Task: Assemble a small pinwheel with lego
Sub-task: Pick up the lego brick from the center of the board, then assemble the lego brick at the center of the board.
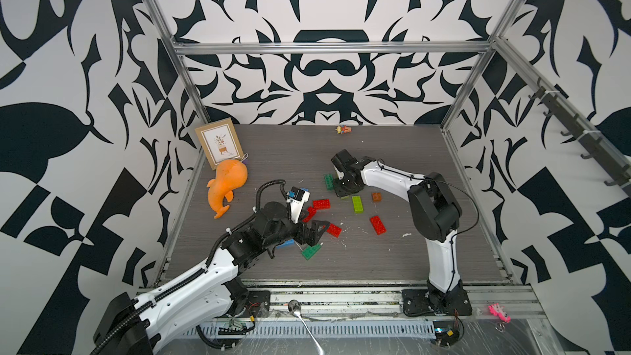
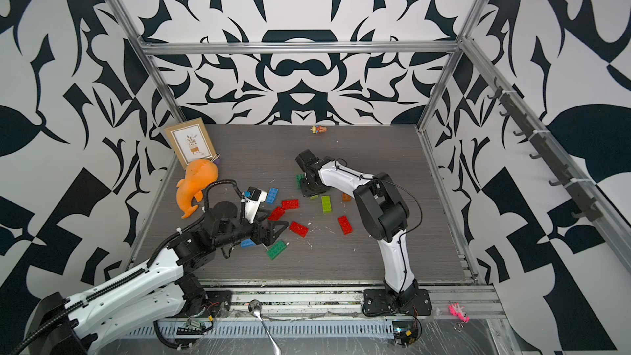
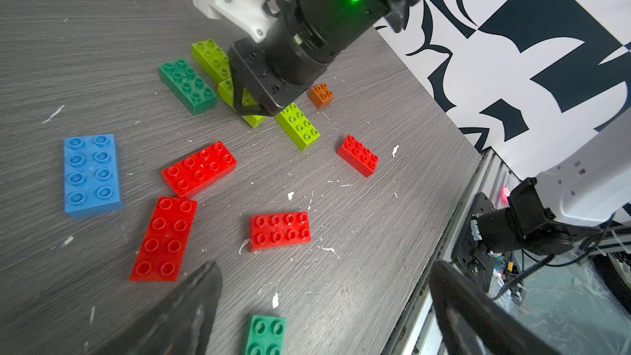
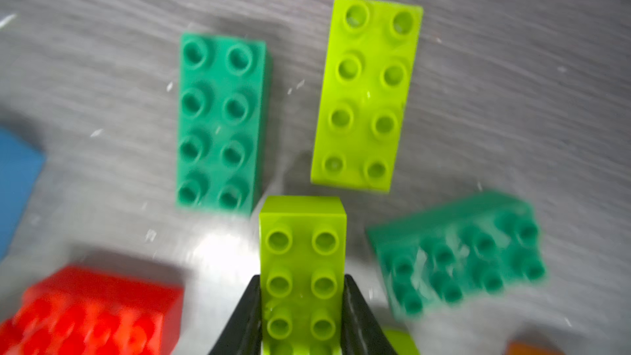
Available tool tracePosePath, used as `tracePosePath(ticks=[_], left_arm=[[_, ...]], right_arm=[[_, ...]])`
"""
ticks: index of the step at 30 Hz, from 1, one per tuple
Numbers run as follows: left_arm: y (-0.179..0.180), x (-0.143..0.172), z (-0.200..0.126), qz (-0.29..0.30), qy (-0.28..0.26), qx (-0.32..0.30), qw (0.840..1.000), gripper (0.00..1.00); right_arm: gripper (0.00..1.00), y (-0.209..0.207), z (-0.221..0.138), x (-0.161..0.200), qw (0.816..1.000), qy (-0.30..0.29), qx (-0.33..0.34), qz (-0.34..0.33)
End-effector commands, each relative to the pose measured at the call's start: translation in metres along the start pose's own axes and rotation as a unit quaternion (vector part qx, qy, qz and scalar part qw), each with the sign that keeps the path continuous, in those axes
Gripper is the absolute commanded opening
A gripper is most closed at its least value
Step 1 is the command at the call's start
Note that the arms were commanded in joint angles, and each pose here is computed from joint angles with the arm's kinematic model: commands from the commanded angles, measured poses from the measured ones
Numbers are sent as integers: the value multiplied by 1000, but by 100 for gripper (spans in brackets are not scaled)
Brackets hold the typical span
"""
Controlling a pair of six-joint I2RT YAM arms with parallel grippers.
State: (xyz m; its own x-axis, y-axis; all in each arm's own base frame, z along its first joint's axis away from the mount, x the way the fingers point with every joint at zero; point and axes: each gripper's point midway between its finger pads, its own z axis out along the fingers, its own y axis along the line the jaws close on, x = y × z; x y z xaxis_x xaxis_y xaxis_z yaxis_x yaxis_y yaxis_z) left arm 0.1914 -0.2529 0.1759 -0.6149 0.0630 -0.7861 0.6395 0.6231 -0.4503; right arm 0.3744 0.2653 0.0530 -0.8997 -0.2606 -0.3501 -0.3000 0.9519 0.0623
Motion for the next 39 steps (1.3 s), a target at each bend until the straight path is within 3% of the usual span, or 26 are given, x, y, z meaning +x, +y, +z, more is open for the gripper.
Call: tracePosePath(ticks=[1, 5, 9, 17, 28, 39], left_arm=[[-1, -2, -3, 3, -12, 3, 1000, 99], [-7, -4, -4, 4, -17, 19, 1000, 99], [-14, -3, -4, 3, -17, 41, 999, 99], [-21, -2, -3, 3, -13, 61, 998, 99], [-20, 0, -1, 4, -8, 58, 998, 99], [-23, 0, -1, 3, -6, 66, 998, 99]], right_arm=[[20, 4, -69, -11, 997, -76, -17, 16], [18, -7, -105, 25, 993, -99, -31, 50], [17, -15, -118, 71, 993, -92, -36, 70], [17, -26, -82, 144, 994, -47, -16, 99], [16, -16, -38, 140, 995, -17, -5, 97], [19, -21, -30, 129, 995, -15, 25, 94]])
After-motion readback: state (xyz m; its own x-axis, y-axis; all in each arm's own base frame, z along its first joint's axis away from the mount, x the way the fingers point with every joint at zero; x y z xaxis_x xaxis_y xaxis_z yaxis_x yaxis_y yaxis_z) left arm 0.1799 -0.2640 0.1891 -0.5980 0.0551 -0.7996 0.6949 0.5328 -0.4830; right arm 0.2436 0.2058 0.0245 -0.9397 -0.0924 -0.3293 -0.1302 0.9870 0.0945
